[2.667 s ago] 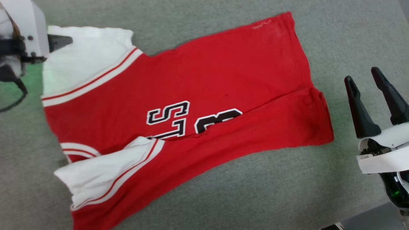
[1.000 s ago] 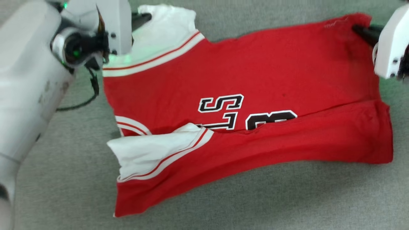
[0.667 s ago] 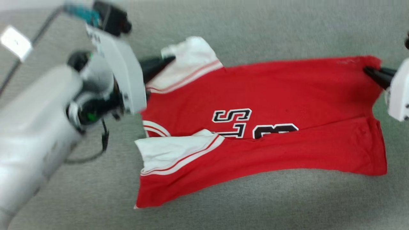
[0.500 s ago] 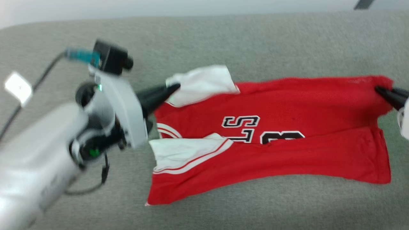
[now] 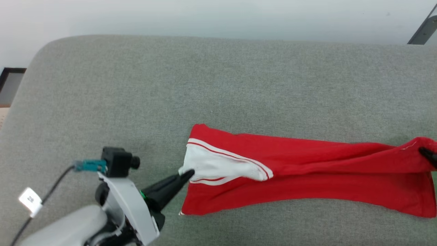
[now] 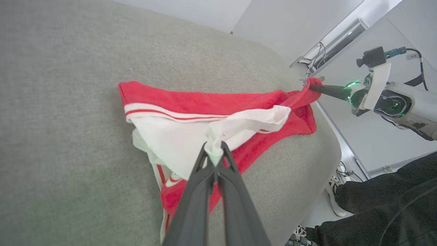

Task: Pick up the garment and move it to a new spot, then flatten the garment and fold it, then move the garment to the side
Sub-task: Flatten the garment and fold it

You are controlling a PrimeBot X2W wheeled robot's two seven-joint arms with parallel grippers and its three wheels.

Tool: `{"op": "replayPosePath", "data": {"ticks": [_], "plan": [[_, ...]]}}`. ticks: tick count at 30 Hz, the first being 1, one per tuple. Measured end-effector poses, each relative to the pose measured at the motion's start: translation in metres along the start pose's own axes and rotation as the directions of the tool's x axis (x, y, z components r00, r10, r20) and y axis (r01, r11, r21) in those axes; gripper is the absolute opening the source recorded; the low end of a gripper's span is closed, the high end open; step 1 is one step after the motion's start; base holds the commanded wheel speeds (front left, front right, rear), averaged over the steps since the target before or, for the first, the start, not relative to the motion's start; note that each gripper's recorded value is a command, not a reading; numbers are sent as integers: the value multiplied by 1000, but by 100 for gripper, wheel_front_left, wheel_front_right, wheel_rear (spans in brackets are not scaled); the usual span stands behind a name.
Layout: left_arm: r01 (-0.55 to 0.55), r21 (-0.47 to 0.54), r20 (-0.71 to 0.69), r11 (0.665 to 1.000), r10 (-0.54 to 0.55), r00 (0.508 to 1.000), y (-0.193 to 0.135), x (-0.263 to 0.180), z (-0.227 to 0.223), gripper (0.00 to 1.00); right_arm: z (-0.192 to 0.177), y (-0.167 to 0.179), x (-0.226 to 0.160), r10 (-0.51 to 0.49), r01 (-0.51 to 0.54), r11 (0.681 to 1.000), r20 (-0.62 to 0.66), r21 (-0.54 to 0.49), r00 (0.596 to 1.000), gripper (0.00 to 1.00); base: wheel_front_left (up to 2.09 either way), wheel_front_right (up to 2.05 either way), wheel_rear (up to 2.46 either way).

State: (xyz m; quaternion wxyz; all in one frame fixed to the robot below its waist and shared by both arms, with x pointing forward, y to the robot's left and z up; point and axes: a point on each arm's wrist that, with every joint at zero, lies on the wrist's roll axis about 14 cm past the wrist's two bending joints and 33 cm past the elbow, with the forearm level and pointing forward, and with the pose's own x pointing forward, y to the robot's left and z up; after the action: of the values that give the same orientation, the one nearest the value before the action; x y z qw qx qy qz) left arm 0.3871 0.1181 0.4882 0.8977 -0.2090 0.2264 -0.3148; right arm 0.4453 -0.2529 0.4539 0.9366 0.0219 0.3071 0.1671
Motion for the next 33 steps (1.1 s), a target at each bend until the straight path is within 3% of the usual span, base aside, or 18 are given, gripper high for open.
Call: {"op": "replayPosePath", "data": {"ticks": [5,14,15,16,17,18,25,33], "plan": [[-38,-76,-19,996,36,999,11,6,-26,0,-18,4,11,5,-4,999,-8,54,1000,0,0,0,0],[-111,-127,-52,986,105,993,37,25,-59,1,-45,-2,23,-20,24,997,-48,73,999,0,0,0,0],[-113,-122,-56,986,107,993,38,27,-62,18,-47,-2,24,-21,24,997,-48,77,999,14,0,0,0],[-114,-118,-58,986,108,992,38,28,-63,37,-48,-2,24,-22,26,997,-50,79,999,42,0,0,0],[-111,-111,-55,988,105,993,38,30,-64,54,-47,-1,24,-22,26,996,-43,82,999,78,0,0,0],[-109,-105,-44,988,105,993,38,31,-62,99,-46,-1,24,-22,25,996,-34,90,999,100,0,0,0],[-114,-76,76,991,119,990,35,30,-39,100,-30,-5,11,-25,23,990,10,142,1000,100,0,0,0],[-194,-114,248,974,217,944,36,9,-29,100,-46,-26,1,-63,80,977,-91,195,994,100,0,0,0]]}}
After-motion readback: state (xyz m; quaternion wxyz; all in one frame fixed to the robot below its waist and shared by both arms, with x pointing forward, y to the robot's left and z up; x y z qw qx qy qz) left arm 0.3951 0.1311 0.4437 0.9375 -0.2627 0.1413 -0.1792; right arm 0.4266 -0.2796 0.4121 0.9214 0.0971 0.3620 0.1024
